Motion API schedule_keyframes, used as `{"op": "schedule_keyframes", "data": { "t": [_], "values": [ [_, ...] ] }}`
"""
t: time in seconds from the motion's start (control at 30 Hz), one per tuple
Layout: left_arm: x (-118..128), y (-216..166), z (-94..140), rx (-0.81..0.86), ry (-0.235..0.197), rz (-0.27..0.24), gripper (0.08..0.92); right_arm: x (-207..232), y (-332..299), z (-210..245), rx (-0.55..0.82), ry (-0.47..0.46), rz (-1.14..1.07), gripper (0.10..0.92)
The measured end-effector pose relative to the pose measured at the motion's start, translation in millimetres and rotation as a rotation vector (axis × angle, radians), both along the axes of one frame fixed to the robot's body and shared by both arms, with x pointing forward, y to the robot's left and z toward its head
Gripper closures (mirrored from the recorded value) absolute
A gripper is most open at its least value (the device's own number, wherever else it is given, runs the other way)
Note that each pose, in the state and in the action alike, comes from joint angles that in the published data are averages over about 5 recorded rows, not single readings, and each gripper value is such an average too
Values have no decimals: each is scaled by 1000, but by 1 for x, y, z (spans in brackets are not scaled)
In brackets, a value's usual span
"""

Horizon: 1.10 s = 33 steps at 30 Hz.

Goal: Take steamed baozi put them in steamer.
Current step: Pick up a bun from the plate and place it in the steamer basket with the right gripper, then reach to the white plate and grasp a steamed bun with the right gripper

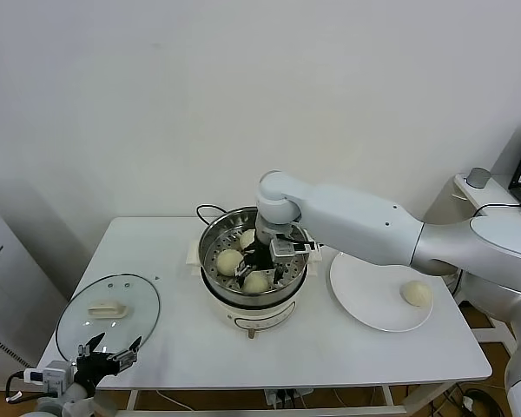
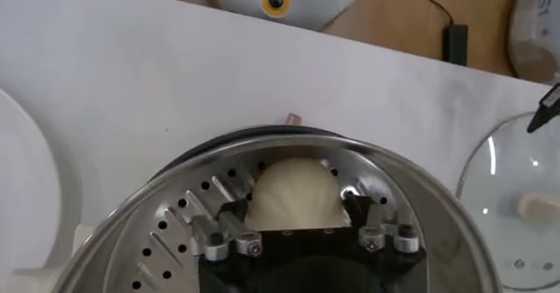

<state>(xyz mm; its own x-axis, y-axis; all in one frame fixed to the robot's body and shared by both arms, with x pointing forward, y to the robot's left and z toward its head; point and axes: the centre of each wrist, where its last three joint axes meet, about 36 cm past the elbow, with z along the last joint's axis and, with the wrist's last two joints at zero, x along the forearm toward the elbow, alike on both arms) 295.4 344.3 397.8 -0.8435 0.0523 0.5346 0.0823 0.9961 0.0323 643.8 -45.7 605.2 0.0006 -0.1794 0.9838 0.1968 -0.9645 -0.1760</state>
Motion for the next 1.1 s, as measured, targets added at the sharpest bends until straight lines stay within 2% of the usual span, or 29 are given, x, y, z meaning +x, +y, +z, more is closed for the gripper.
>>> {"op": "schedule_keyframes", "data": {
  "t": [0.33,0.63,0.8,1.1],
  "values": [
    [0,0,0,-1,0,-1,177,25,-29,45,48,-34,-90,200],
    [2,-3,3,-3,-4,-7,177,53,-107,84,67,9,-274,200],
    [2,-3,4,-3,-5,-5,177,65,-164,91,58,31,-482,200],
    [1,-3,5,-7,-7,-5,177,73,-263,78,20,67,-935,200]
  ]
}}
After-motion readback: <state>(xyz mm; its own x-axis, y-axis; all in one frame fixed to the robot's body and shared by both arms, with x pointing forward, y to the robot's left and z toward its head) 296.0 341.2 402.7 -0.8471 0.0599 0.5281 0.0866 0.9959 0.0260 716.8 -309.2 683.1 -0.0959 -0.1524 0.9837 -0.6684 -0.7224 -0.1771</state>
